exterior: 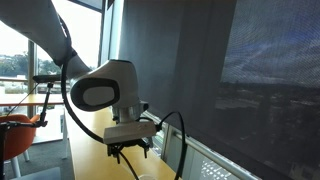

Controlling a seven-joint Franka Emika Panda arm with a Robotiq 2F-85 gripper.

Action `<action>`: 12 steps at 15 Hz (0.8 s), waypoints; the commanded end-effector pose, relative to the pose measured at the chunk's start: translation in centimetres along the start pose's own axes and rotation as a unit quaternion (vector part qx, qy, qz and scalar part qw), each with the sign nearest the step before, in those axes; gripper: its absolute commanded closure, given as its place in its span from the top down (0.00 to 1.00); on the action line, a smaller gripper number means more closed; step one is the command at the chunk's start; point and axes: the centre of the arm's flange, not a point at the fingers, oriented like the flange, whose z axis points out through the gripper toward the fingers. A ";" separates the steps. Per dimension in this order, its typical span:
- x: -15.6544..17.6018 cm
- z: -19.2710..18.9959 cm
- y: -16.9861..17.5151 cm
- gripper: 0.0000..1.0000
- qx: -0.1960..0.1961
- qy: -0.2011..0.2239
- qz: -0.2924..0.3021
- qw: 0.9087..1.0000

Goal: Put the straw in the jar

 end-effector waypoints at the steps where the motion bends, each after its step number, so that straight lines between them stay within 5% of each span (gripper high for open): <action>1: -0.6 -1.8 3.0 1.00 -0.021 0.011 0.011 1.000; 6: -2.5 -4.4 6.3 1.00 -0.049 0.017 0.039 0.998; 12: -1.5 -4.4 4.3 1.00 -0.042 0.026 0.046 0.998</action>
